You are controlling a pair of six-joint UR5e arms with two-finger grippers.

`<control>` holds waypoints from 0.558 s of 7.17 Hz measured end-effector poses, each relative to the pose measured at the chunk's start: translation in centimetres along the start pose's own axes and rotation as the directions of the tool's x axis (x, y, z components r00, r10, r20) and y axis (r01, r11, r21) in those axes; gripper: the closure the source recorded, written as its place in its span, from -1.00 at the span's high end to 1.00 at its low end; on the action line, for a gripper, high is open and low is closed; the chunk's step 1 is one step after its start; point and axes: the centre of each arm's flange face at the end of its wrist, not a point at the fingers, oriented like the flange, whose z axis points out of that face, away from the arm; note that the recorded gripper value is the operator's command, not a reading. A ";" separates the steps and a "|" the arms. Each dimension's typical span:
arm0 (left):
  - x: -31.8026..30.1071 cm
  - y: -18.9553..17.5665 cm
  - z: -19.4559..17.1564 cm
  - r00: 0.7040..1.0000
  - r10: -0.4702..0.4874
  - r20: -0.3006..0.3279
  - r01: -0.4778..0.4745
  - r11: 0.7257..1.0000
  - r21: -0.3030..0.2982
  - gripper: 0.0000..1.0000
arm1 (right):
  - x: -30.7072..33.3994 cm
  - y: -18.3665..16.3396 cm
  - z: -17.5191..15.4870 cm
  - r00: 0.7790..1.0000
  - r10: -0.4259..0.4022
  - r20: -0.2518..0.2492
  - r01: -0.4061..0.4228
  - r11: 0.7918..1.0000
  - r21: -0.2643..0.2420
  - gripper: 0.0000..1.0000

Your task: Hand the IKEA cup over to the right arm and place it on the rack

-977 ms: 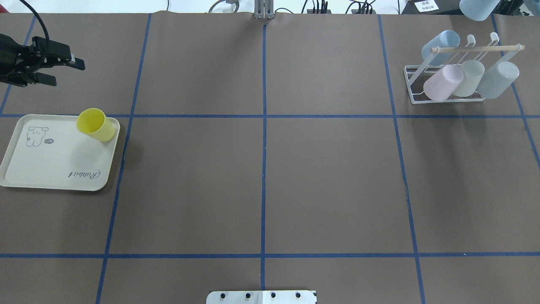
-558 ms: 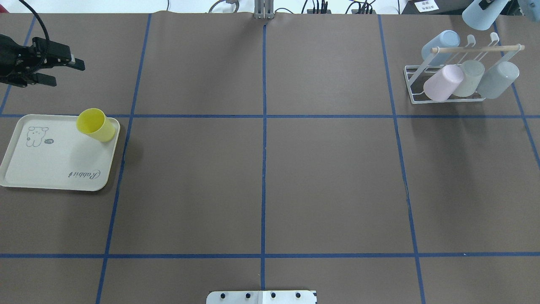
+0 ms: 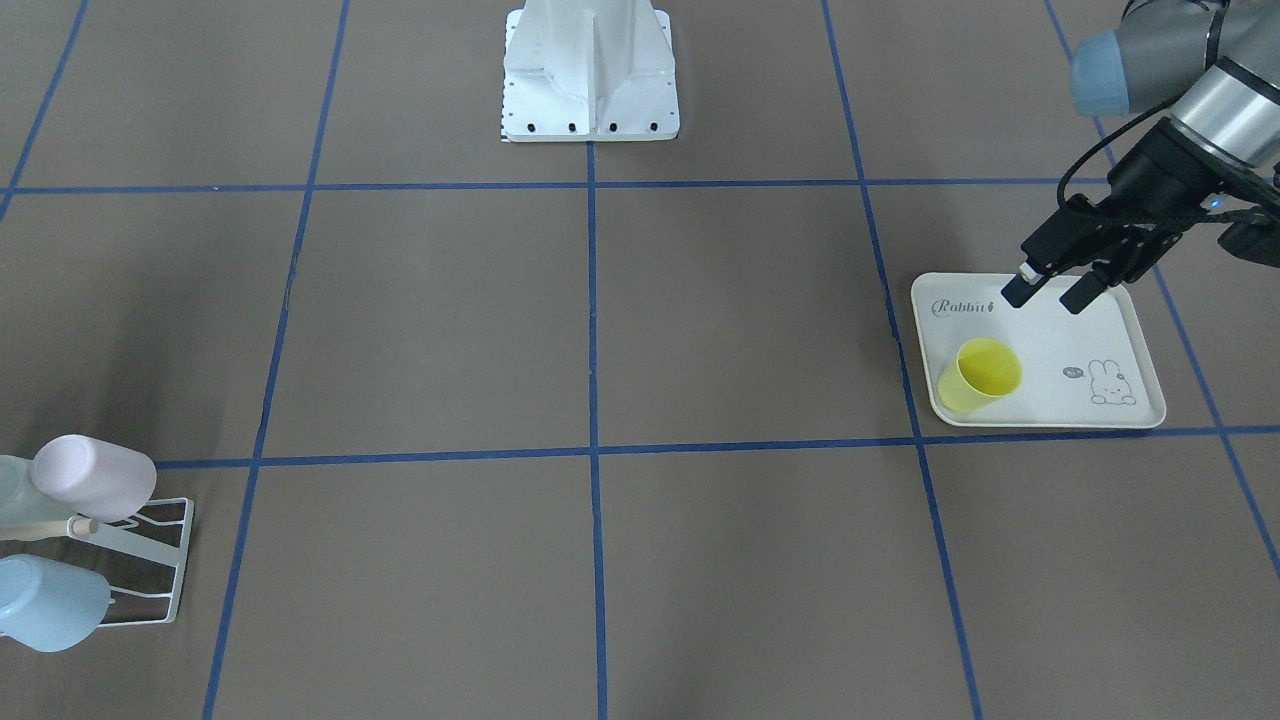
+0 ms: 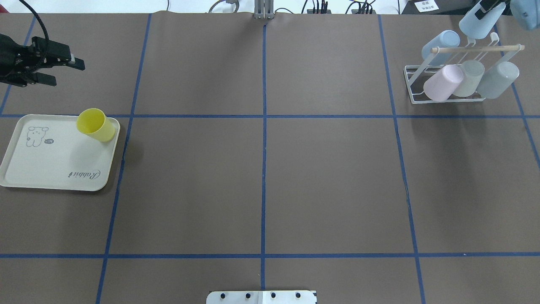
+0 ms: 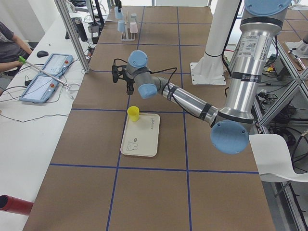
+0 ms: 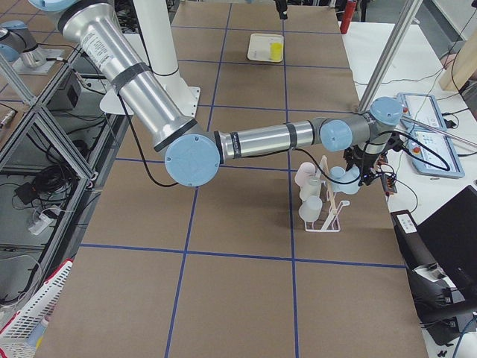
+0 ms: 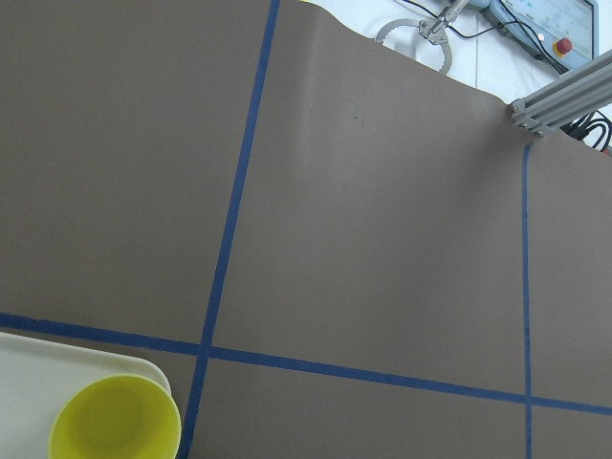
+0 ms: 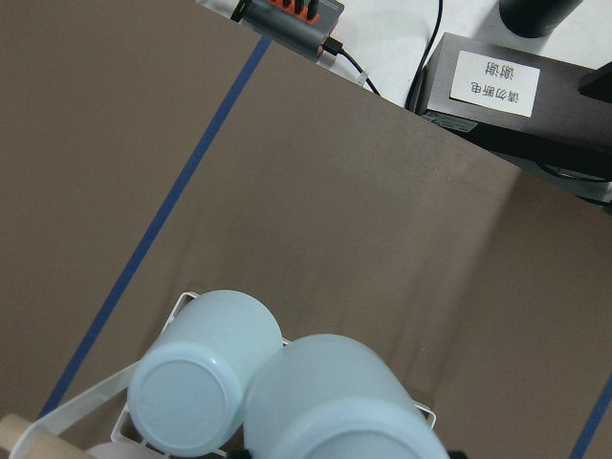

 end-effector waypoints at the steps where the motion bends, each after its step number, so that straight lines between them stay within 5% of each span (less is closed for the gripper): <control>1: 0.0 0.0 0.0 1.000 0.000 0.000 0.000 1.000 0.001 1.00 | 0.0 0.3 0.5 1.000 0.001 0.002 -0.001 1.000 -0.007 -0.08; 4: 0.1 0.0 -0.1 1.000 0.002 -0.002 -0.002 1.000 0.002 1.00 | 0.1 1.3 2.0 1.000 -0.001 0.006 0.001 1.000 -0.026 -0.08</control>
